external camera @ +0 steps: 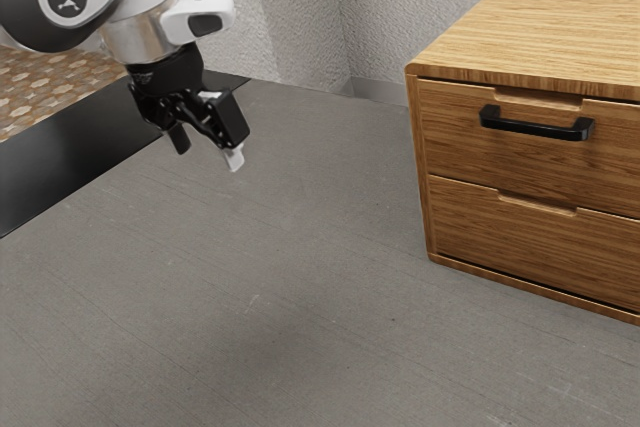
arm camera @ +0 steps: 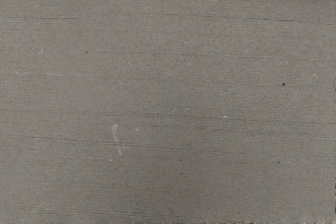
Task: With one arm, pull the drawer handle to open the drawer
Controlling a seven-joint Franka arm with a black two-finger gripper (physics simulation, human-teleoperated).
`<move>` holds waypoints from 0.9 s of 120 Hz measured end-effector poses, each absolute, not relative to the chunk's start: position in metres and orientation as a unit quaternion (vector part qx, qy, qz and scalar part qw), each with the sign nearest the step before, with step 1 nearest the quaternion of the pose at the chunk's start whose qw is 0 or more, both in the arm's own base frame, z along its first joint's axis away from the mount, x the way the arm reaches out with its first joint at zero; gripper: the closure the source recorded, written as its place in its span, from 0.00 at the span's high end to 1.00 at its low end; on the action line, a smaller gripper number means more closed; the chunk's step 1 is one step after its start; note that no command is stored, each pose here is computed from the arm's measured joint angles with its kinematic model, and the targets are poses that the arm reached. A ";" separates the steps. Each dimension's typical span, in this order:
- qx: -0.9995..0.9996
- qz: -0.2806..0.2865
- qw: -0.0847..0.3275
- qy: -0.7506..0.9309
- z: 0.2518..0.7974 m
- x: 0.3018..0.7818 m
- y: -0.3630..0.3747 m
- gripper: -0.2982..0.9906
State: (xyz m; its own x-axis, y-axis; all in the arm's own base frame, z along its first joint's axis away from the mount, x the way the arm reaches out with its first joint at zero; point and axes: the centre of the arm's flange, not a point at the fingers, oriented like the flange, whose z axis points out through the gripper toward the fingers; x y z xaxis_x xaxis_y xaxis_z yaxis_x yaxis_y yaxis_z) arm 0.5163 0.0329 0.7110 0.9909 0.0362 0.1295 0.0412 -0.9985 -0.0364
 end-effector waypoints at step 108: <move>-0.920 -0.073 -0.062 -0.381 0.781 0.510 -0.052 0.77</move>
State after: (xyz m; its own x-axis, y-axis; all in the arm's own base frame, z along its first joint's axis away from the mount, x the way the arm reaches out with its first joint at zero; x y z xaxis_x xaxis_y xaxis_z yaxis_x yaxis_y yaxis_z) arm 0.5104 -0.0520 0.7813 0.6987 0.7102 0.0864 0.6923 -0.7016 0.1687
